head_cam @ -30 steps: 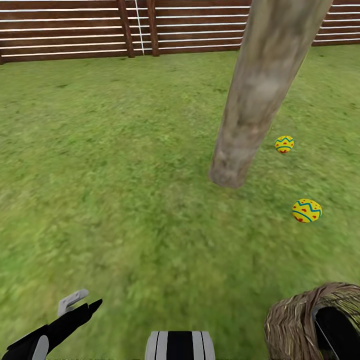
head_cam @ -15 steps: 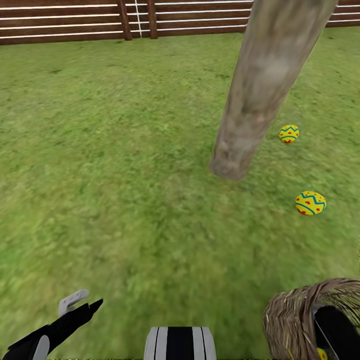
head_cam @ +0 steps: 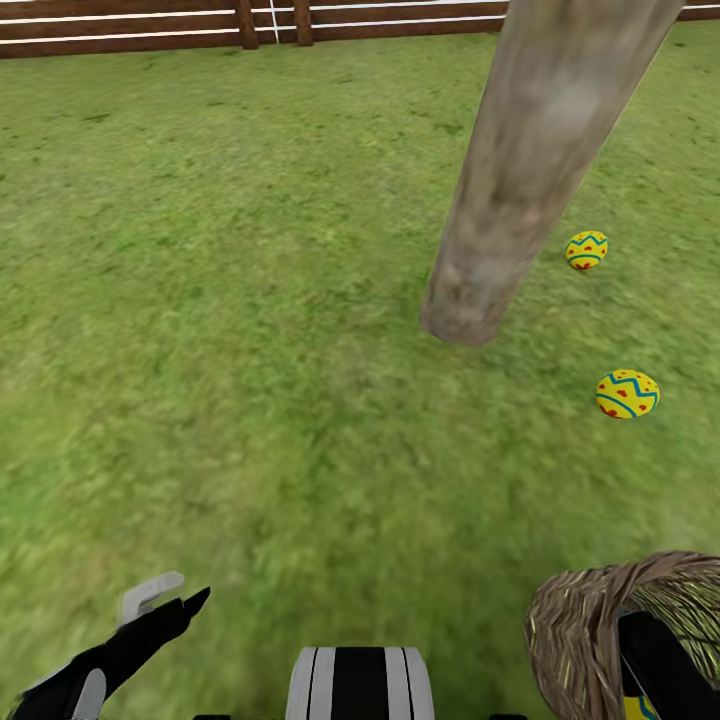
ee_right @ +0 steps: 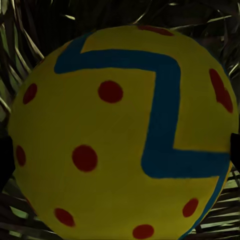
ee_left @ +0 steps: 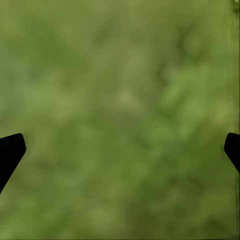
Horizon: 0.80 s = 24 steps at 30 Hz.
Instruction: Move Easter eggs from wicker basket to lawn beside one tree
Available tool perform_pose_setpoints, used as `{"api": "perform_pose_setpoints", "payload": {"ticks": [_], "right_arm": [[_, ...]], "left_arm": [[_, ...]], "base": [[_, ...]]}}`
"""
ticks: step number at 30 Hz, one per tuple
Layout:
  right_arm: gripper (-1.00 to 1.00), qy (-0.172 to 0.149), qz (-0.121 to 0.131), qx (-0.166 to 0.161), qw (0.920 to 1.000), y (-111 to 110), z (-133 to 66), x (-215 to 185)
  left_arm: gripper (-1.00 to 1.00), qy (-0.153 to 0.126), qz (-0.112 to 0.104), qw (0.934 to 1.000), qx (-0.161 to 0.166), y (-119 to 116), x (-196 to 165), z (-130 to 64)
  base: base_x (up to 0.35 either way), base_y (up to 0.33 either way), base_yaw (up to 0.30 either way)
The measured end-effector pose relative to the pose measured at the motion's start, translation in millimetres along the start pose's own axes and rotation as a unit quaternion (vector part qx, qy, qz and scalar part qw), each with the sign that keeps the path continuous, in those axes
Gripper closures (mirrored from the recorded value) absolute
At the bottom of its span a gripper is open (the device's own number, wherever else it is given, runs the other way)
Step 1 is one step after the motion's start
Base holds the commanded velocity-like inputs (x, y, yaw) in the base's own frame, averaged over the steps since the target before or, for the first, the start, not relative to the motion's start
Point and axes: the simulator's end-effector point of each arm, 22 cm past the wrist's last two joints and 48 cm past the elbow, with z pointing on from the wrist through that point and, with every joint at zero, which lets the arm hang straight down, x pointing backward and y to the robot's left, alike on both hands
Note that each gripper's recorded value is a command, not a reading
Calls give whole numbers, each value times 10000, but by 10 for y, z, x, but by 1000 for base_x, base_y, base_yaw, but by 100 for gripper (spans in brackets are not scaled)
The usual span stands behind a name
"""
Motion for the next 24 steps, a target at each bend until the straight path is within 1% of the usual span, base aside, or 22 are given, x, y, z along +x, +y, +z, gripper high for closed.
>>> {"api": "perform_pose_setpoints", "payload": {"ticks": [5,8,24], "right_arm": [[100,11,21,-1,10000,-7,6,11],[100,10,45,-31,10000,2,6,12],[100,82,-2,-7,10000,-2,42,64]], "left_arm": [[-100,51,98,9999,84,-95,35,26],[-100,59,102,9999,87,-99,38,27],[-100,128,88,9998,86,-94,100,44]], "base": [[0,0,0],[0,0,0],[0,0,0]]}}
